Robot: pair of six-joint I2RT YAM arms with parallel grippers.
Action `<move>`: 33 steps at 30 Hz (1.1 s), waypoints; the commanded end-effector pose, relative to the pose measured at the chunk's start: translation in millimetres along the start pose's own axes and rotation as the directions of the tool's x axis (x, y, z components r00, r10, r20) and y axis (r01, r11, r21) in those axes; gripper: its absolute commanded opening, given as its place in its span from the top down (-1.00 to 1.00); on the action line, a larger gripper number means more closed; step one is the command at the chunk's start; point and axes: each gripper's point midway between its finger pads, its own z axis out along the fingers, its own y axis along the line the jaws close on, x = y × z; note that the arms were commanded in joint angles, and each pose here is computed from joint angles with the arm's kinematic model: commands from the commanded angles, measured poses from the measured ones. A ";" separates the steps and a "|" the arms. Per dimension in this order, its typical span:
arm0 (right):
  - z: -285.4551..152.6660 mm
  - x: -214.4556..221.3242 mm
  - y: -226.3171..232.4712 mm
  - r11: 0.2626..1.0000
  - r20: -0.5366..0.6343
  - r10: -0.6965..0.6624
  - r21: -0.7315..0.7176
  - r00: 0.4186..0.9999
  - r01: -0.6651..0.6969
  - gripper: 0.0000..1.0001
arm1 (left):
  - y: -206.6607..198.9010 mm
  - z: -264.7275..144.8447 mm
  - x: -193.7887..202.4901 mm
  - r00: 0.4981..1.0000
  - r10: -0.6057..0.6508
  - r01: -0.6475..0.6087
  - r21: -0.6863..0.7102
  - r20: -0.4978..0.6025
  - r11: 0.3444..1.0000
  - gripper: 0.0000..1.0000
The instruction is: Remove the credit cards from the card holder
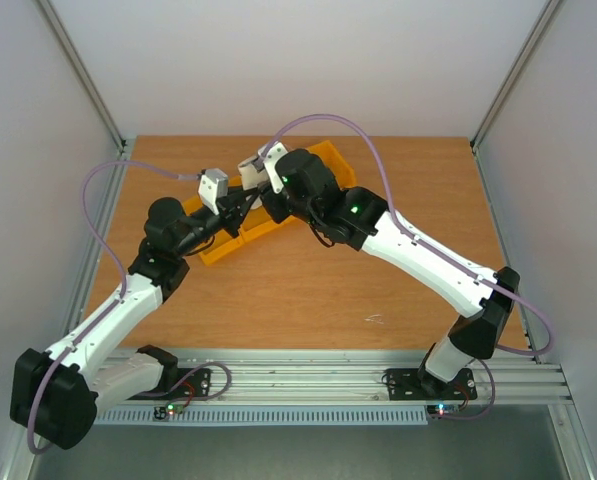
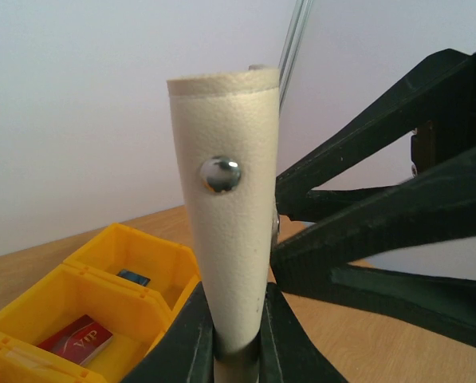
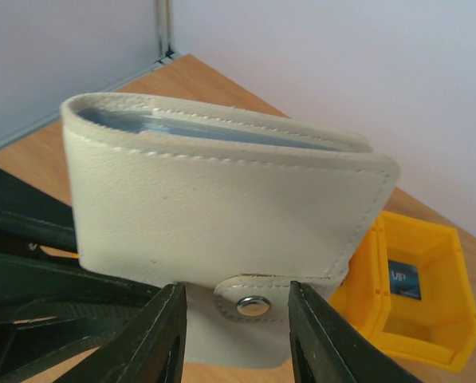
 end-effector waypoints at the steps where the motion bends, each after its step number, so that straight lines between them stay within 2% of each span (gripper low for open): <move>1: 2.3 -16.0 -6.6 0.997 0.046 0.042 0.057 0.998 -0.044 0.33 | -14.3 -1.2 -21.5 0.996 0.045 -0.049 0.053 0.076 0.997 0.99; 13: 20.3 3.1 -26.8 0.977 -0.028 0.031 0.211 0.999 -0.025 0.50 | -17.3 -2.1 -22.4 0.995 0.053 -0.058 0.067 0.083 0.996 0.99; 16: 22.0 6.4 -32.4 0.968 -0.042 0.035 0.250 0.999 -0.023 0.68 | -19.3 -2.4 -22.1 0.995 0.056 -0.062 0.076 0.083 0.995 1.00; 19: 23.8 7.4 -32.7 0.967 -0.052 0.034 0.255 0.998 -0.020 0.74 | -19.2 -2.5 -22.3 0.995 0.056 -0.063 0.076 0.084 0.995 1.00; 22: 24.4 8.7 -33.1 0.966 -0.057 0.036 0.259 0.998 -0.020 0.96 | -18.8 -2.3 -22.3 0.995 0.059 -0.065 0.073 0.084 0.995 0.99; 33: 21.8 7.0 -32.1 0.972 -0.055 0.028 0.236 0.998 -0.014 0.98 | -17.0 -2.1 -20.8 0.995 0.054 -0.060 0.065 0.081 0.996 0.99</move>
